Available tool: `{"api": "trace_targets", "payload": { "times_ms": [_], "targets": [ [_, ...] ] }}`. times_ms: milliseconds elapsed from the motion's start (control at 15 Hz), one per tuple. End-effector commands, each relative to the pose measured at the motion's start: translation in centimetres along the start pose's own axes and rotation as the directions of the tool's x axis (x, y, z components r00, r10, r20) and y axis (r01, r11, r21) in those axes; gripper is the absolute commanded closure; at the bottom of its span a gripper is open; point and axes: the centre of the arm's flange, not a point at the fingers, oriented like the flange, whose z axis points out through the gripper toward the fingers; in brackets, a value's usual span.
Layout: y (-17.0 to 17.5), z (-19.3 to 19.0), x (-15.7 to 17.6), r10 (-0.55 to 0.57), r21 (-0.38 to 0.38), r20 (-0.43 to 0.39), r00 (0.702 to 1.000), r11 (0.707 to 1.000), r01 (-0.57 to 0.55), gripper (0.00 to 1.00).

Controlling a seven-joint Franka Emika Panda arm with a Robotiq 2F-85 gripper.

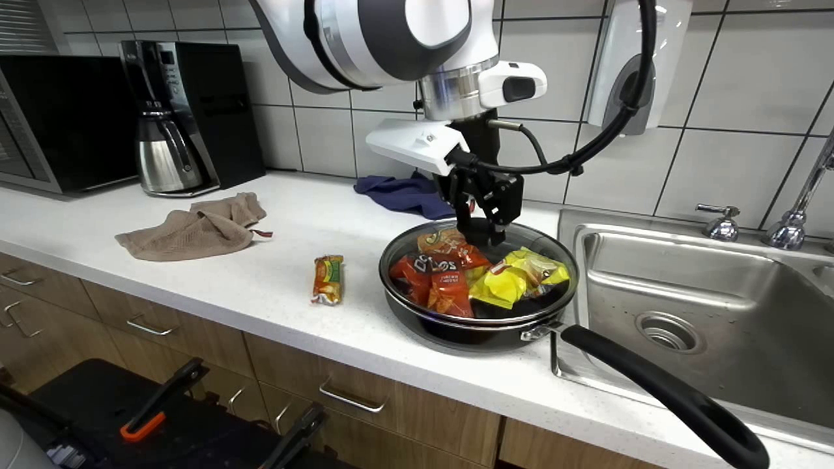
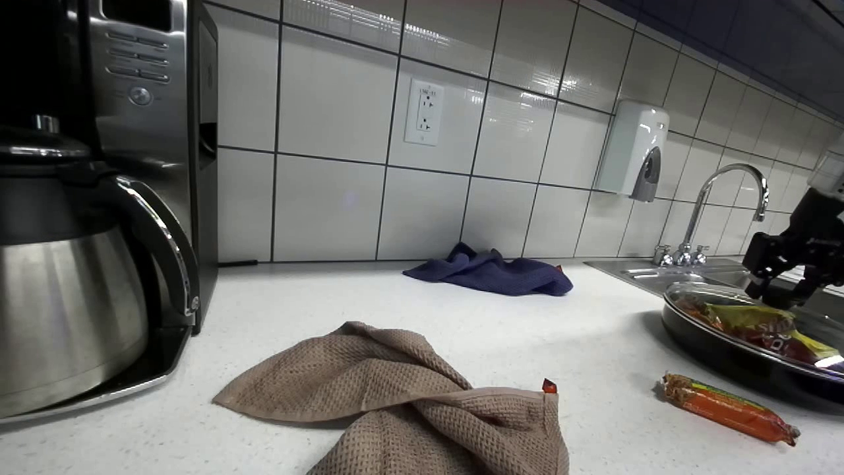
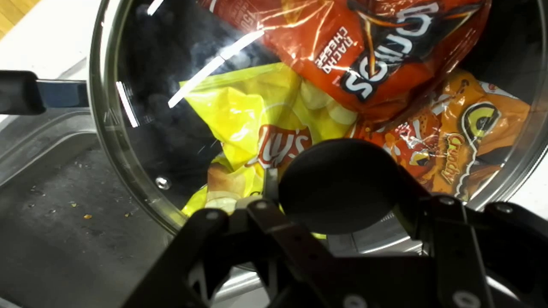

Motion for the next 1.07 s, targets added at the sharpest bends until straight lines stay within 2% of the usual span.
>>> {"api": "trace_targets", "payload": {
  "times_ms": [0, 200, 600, 1000],
  "targets": [
    [-0.6, -0.5, 0.3, -0.005, 0.020, -0.027, 1.000, 1.000, 0.006, 0.11],
    [-1.2, -1.0, 0.4, -0.014, 0.027, -0.037, 0.999, 1.000, 0.015, 0.00],
    [-2.5, -2.2, 0.6, -0.043, 0.022, -0.046, 0.998, 0.999, 0.044, 0.00],
    [-6.4, -4.7, 0.2, -0.145, 0.048, -0.052, 0.988, 0.988, 0.148, 0.00]
  ]
}}
